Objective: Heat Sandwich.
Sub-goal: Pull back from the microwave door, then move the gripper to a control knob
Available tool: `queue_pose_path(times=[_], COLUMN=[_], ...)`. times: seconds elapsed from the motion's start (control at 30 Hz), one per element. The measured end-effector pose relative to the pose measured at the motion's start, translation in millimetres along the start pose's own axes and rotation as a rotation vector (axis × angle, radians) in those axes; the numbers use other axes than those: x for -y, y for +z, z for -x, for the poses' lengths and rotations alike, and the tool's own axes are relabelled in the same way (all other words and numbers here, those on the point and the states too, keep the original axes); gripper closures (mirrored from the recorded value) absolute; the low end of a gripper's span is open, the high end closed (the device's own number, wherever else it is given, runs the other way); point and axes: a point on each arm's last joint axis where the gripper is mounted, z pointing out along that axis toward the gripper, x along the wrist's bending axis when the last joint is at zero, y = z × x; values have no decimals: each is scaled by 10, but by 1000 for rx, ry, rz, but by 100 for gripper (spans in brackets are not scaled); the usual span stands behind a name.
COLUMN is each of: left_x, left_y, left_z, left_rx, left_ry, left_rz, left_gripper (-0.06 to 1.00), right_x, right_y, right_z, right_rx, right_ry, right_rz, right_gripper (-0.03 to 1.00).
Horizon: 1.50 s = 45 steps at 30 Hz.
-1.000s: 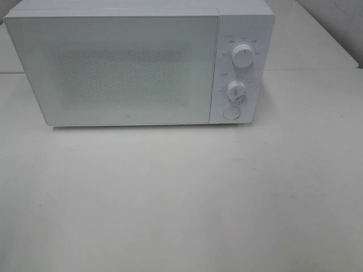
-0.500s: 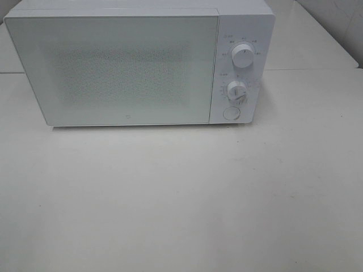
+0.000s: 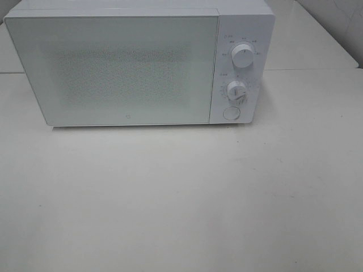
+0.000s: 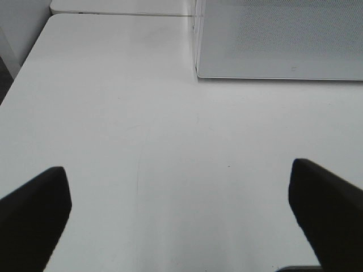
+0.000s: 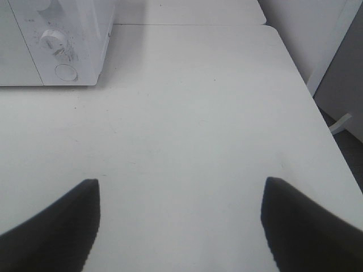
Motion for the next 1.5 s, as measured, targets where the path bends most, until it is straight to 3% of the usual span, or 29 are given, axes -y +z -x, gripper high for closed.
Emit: queue_pose_path(times=[1.5], left_x=[0], left_y=[0], left_z=[0], left_rx=[0], left_ry=[0], left_rz=[0], left_gripper=[-4], right_x=[0], right_y=[0], right_z=[2], right_rx=[3], right_ry=[-1], right_rz=[0], right_gripper=[21])
